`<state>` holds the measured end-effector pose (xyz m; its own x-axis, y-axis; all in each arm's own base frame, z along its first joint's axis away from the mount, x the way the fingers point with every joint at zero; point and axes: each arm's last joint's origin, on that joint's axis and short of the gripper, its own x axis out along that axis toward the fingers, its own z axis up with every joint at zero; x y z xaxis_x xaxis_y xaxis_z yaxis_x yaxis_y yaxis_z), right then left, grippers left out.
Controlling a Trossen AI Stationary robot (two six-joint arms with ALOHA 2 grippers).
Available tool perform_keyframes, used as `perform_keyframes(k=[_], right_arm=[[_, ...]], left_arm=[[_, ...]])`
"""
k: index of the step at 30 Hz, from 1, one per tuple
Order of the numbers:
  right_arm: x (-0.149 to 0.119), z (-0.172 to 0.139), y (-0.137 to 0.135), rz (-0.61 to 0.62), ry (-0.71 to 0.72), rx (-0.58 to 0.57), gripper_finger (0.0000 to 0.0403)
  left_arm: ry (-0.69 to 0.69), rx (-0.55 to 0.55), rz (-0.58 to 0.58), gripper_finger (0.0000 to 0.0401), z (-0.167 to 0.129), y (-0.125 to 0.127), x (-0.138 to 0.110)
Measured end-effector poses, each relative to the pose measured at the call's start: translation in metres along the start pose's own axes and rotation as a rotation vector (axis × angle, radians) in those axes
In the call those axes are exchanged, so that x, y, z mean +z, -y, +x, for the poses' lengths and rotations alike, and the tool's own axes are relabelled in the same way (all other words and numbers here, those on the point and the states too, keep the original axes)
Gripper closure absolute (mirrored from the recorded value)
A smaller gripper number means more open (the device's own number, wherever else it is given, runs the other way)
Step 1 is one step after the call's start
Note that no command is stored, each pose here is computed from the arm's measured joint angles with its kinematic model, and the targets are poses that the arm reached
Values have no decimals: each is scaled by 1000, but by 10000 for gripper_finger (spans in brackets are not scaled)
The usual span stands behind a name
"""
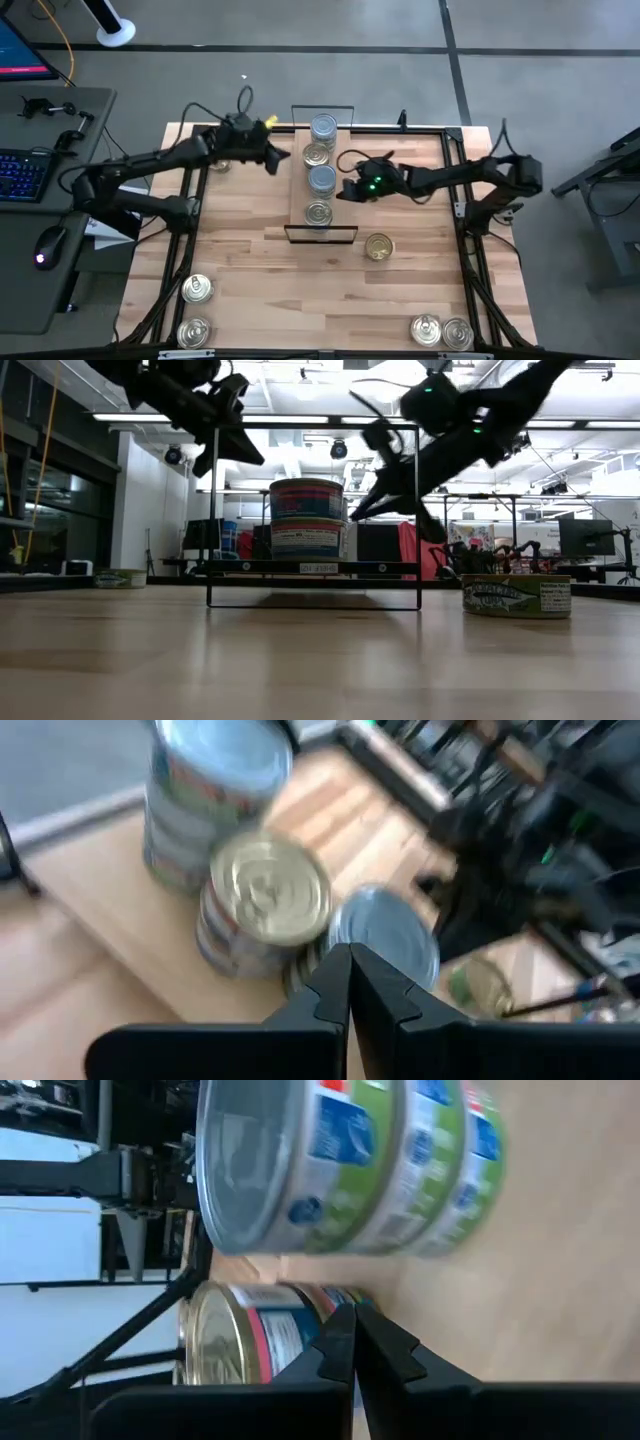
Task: Stack canned seafood by type on shelf
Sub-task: Adjust the green tuna can
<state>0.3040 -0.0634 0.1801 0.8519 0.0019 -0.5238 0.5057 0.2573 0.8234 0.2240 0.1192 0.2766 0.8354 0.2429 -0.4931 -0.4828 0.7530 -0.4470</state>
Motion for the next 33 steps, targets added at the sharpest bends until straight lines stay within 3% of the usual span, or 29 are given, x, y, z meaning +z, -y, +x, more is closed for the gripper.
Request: perform_keyframes(k=[5, 11, 24, 33], right_arm=[[8, 19, -16, -16, -41, -75, 403], [7, 19, -17, -44, -66, -218, 403], [4, 34, -14, -22, -92, -163, 403], [6, 40, -16, -31, -22, -133, 403]], left_arm=[[17, -49, -22, 401, -5, -17, 10], [-28, -48, -34, 401, -6, -19, 7], [-8, -30, -57, 401, -5, -16, 7], [4, 1, -59, 401, -5, -17, 7]])
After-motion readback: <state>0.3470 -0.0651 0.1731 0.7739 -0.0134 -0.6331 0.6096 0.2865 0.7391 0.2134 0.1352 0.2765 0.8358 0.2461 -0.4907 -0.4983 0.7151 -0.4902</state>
